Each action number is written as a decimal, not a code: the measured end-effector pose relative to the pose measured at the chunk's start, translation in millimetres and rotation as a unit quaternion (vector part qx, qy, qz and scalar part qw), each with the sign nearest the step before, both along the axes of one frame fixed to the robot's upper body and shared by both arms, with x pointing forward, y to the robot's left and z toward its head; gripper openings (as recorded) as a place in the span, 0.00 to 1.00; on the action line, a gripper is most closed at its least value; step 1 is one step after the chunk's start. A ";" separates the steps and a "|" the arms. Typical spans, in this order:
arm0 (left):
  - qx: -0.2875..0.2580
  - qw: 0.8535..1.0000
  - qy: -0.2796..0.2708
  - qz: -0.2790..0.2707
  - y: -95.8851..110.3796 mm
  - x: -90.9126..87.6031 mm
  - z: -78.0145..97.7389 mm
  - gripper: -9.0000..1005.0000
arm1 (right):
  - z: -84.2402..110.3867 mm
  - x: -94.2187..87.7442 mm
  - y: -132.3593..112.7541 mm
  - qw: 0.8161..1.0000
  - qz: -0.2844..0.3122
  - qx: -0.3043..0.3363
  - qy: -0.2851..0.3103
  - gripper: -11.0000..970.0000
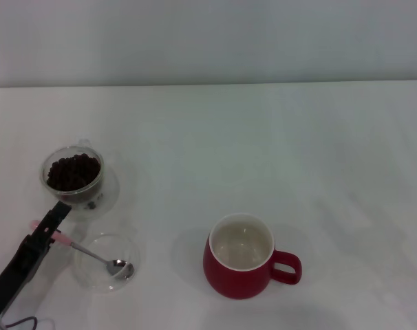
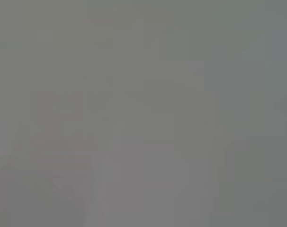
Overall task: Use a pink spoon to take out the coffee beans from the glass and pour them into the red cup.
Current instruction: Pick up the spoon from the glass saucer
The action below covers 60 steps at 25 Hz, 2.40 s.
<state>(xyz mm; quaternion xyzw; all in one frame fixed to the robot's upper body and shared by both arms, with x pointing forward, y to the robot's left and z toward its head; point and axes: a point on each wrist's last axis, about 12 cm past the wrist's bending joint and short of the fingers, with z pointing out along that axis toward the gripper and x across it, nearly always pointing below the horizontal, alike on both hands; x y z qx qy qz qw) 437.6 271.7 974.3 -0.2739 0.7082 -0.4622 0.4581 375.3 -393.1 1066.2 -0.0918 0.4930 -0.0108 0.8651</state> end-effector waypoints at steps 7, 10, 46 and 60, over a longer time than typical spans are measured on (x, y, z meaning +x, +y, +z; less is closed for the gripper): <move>0.005 1.000 -0.006 -0.003 0.5 -0.7 0.6 0.83 | -2.3 -3.2 0.9 1.000 -0.005 0.004 0.005 0.70; 0.006 1.000 -0.007 -0.002 1.7 -1.3 0.6 0.82 | -2.8 -4.1 1.0 1.000 -0.005 0.006 0.006 0.70; 0.014 1.000 -0.011 -0.007 8.6 2.2 2.4 0.13 | -2.6 -4.4 8.0 1.000 0.010 0.014 -0.004 0.70; 0.037 0.989 -0.129 -0.064 23.4 1.8 30.5 0.13 | -4.6 -2.3 13.1 1.000 0.020 0.017 0.000 0.70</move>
